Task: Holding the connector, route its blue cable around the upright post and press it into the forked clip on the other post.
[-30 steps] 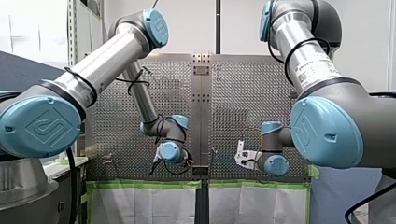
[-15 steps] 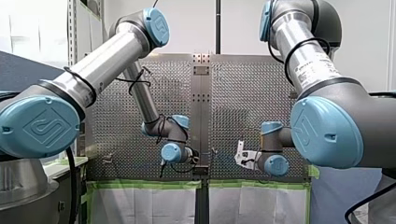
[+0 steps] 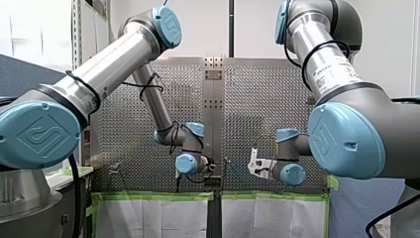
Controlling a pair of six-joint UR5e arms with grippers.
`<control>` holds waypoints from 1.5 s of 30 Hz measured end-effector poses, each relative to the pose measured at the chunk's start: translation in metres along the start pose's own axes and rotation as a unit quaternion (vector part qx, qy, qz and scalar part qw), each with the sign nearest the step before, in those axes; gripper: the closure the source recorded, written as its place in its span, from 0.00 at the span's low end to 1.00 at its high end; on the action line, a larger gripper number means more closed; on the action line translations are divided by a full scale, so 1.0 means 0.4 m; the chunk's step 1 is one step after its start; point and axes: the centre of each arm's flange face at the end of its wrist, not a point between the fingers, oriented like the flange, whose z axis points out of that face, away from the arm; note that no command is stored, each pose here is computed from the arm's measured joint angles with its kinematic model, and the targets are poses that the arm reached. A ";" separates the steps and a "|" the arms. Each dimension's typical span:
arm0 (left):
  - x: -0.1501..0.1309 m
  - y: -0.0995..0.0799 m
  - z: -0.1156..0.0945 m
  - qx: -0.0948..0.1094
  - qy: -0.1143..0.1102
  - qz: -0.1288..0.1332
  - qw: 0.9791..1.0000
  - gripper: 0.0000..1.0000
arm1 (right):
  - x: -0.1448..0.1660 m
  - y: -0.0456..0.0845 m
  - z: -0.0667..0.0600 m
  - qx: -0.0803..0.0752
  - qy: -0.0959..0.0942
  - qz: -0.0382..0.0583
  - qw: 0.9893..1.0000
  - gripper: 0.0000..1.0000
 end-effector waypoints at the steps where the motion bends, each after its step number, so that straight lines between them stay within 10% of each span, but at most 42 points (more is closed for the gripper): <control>1: 0.000 -0.009 -0.004 -0.001 -0.003 0.003 1.000 0.00 | 0.000 -0.002 0.001 0.004 0.000 0.000 1.000 1.00; 22: 0.030 -0.070 -0.031 -0.050 -0.024 0.036 0.998 0.00 | 0.004 -0.016 0.012 0.035 0.005 -0.004 0.999 1.00; 32: 0.094 -0.073 0.009 -0.085 -0.026 0.008 0.996 0.00 | 0.002 -0.020 0.014 0.042 0.002 -0.003 0.999 1.00; 45: 0.091 -0.050 0.027 -0.146 -0.016 -0.010 0.989 0.00 | -0.055 -0.007 0.016 0.035 -0.026 -0.014 0.999 1.00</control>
